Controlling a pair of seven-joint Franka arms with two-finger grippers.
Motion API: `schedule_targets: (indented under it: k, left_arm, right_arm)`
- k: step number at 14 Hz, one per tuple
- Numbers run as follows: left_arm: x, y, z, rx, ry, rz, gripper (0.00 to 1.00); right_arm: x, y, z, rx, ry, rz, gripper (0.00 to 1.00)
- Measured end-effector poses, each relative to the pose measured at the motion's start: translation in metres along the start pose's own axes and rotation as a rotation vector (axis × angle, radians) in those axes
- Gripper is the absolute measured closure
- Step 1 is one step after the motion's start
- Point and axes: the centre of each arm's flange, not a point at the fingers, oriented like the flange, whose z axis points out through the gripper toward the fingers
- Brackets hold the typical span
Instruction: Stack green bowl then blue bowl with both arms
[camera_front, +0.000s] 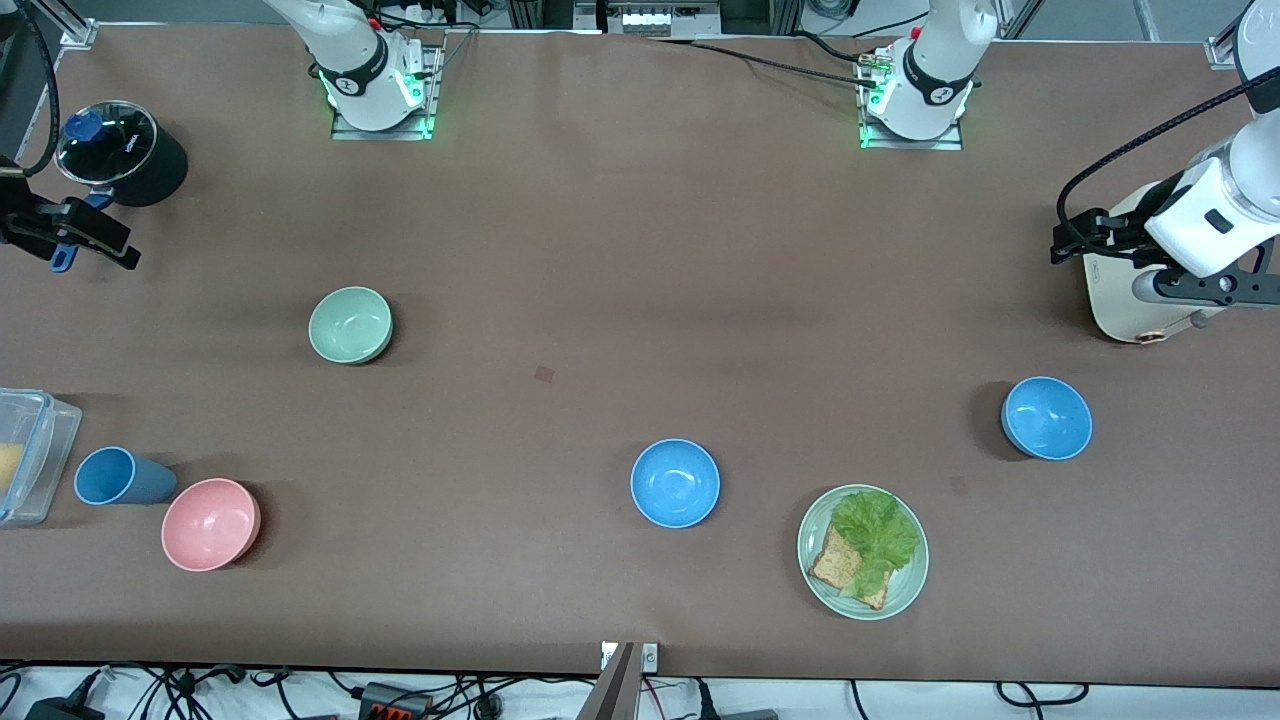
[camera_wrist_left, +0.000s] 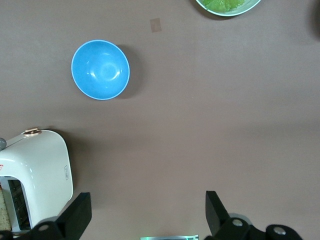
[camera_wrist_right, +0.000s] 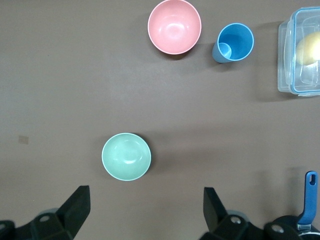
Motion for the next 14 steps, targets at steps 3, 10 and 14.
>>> schedule_targets:
  k: [3,10,14]
  left_arm:
    - [0.000,0.000,0.000,0.000,-0.001,0.000,0.00]
    - [-0.001,-0.003,0.001,-0.001,-0.009,-0.006,0.00]
    - [0.000,-0.014,0.007,-0.005,-0.025,-0.026,0.00]
  right_arm:
    - [-0.001,-0.002,0.000,0.000,-0.006,-0.003,0.00]
    - [0.000,-0.005,0.004,-0.001,-0.018,-0.009,0.00]
    - [0.016,-0.007,0.049,-0.006,-0.092,-0.010,0.00]
